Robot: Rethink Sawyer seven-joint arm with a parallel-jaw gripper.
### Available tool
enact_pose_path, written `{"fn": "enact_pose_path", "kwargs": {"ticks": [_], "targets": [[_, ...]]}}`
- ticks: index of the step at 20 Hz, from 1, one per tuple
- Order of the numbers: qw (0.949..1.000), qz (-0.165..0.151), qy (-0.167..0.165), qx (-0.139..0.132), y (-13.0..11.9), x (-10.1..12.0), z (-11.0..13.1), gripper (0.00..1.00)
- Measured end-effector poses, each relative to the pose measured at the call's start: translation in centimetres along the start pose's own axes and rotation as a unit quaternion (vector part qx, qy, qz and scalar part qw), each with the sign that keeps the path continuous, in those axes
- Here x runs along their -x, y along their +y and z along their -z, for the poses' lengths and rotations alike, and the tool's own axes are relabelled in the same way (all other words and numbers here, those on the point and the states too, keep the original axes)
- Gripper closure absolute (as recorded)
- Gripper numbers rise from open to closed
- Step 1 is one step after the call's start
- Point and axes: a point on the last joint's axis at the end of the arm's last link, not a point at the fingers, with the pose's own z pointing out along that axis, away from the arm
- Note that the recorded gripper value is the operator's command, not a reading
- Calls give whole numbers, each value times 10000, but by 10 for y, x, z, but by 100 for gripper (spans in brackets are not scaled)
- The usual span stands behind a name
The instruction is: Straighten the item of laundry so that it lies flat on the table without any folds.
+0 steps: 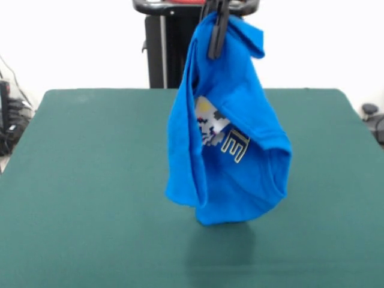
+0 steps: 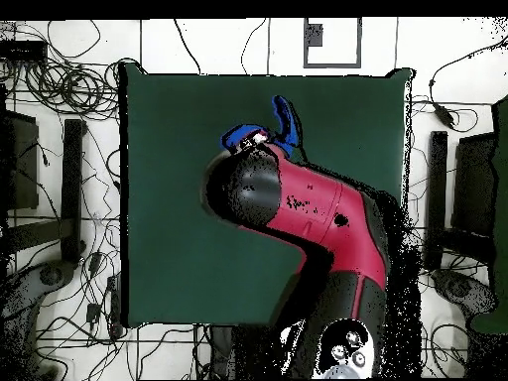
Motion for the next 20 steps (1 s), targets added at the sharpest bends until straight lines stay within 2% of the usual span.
{"fn": "enact_pose_path", "kwargs": {"ticks": [6, 15, 20], "targets": [[9999, 47, 15, -108, -7, -3, -25, 100], [9998, 64, 85, -142, -8, -6, -36, 100], [9999, 46, 149, -26, -4, -7, -42, 100]]}}
